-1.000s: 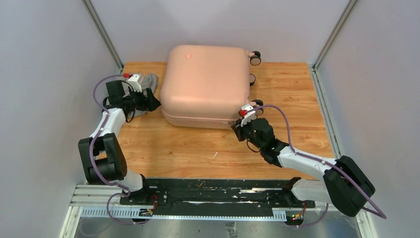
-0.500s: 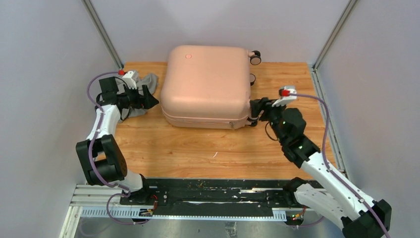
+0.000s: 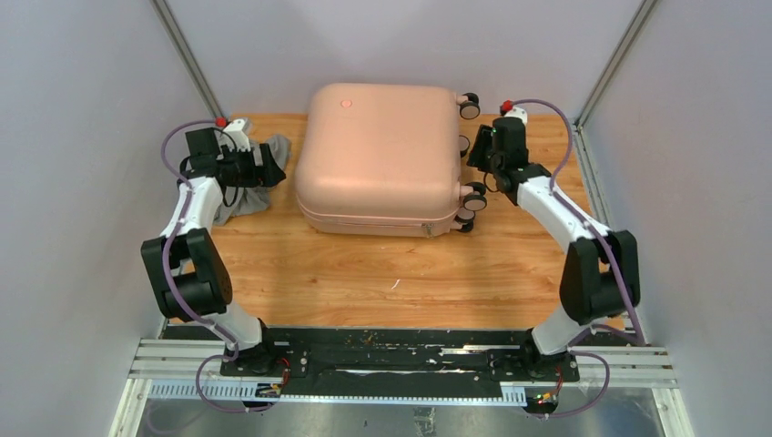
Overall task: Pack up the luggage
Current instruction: Move the luggage to the center of the board.
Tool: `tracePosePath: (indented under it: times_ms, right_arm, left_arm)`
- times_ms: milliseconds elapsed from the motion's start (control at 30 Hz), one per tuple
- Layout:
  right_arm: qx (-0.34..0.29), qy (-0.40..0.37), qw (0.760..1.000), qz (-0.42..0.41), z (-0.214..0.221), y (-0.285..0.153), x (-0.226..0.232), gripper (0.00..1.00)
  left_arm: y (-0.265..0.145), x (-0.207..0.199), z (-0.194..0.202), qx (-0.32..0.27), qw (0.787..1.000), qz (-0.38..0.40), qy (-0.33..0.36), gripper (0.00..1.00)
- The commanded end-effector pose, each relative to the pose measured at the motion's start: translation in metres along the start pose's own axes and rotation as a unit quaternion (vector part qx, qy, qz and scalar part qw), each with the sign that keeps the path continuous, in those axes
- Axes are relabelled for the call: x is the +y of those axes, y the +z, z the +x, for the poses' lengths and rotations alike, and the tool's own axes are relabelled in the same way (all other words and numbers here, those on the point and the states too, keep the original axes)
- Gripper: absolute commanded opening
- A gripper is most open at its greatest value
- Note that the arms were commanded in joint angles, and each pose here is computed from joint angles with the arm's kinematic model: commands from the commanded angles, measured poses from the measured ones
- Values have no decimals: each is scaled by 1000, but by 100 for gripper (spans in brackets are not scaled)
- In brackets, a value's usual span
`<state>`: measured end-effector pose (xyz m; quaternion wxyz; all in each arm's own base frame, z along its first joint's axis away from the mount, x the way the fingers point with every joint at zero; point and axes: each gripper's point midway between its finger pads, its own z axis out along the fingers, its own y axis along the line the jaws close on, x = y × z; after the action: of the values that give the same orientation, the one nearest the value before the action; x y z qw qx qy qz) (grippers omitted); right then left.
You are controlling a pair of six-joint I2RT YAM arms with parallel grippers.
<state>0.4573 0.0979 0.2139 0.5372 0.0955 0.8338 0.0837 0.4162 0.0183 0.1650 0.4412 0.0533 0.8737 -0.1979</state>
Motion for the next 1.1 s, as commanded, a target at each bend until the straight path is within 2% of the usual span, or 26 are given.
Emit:
tracePosePath:
  times_ms: [0,100,267,400,667,933,1067]
  right_arm:
    - [54,8,998,-39,16,22,18,49]
    - [77,15,994,-76,29,18,32,43]
    - [83,20,991,-105,50,-4,40,40]
    - [82,16,988,-130,60,-23,49,39]
    - [103,25,980,-167,84,-57,56,32]
    - [122,0,975,-185,125,-97,67,30]
    - [121,-8,982,-145,130,-94,49,31]
  left_arm:
    - [31,11,-8,16,999,-33,8,89]
    - [55,5,-4,36,999,-20,2,89]
    - [82,-9,-9,52,999,2,4,88]
    - [92,-38,-5,61,997,35,23,88]
    - [91,-102,16,81,990,99,65,88]
    - [91,-122,12,86,987,115,75,88]
    - [78,-127,21,86,986,120,80,87]
